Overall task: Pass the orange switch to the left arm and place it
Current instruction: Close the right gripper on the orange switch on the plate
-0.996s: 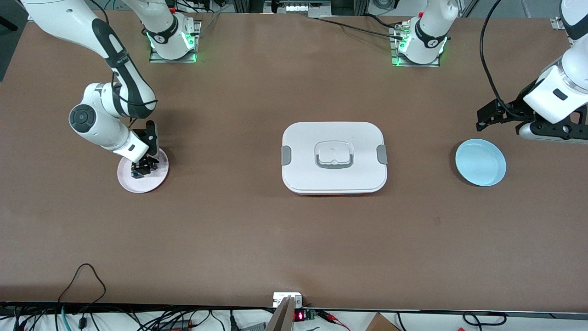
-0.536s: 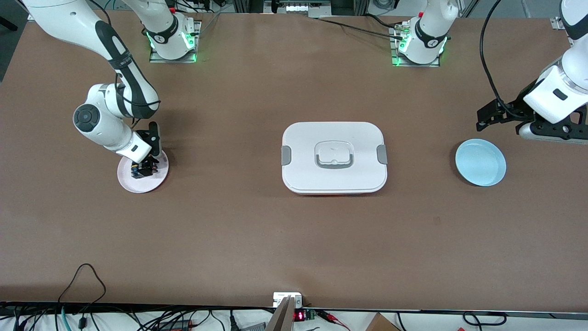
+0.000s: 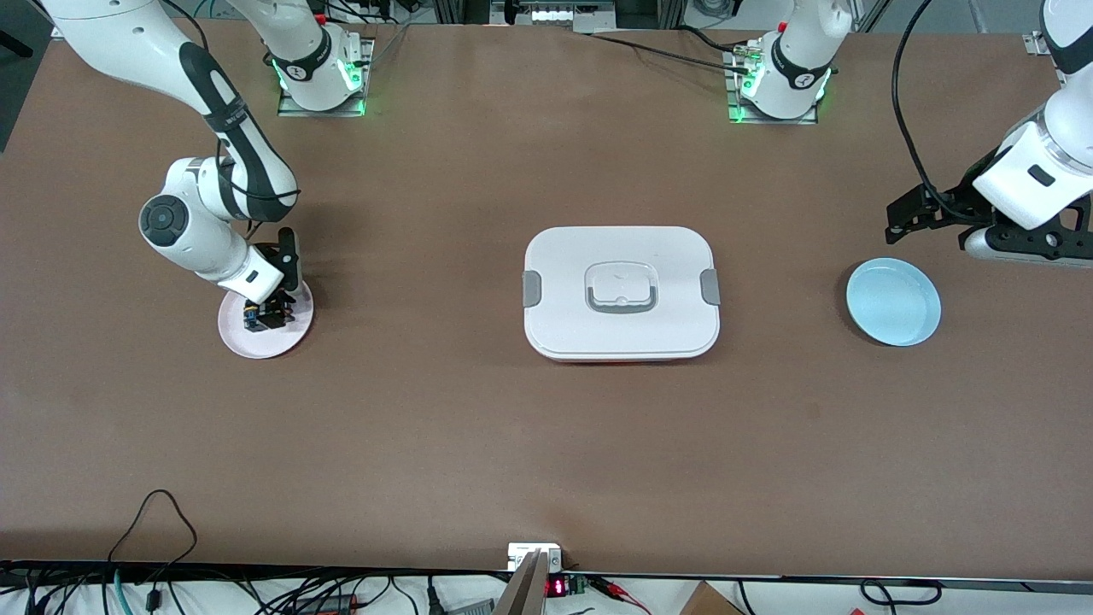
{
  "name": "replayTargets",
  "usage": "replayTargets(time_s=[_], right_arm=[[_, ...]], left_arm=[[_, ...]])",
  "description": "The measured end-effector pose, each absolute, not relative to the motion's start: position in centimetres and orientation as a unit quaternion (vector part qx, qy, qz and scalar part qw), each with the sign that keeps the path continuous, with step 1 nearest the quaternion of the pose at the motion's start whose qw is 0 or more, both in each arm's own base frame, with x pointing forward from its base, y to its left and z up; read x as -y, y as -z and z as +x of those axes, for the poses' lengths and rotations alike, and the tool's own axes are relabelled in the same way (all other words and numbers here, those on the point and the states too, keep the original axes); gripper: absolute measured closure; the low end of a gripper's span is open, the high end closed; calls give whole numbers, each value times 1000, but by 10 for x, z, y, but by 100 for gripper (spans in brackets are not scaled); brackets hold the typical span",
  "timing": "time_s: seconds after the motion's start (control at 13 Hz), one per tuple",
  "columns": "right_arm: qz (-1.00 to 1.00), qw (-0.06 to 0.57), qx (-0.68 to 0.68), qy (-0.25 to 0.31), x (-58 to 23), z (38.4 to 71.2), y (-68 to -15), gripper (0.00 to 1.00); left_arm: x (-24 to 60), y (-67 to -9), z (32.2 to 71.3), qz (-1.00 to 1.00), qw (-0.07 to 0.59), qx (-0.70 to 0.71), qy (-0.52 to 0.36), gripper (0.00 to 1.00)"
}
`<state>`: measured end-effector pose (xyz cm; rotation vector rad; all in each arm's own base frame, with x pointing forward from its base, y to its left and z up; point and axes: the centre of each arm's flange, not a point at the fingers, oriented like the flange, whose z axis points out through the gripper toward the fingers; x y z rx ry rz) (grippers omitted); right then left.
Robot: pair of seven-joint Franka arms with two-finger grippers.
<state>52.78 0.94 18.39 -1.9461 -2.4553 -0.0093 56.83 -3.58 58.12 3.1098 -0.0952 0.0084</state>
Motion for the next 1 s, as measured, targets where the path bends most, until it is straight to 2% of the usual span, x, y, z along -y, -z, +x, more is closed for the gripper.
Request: replayTargets(time_s=[0.54,0.84,1.0], right_arm=[[-621,1,783,6,-9,524,-180,1],[-622,1,783,6,-8,523,-179,10],[-622,1,783,6,-8,523,-179,10]], left_arm=[[37,-581,568,999,15,32,-3,0],[38,-581,568,999,15,32,-3,0],[38,-581,568,999,15,32,-3,0]])
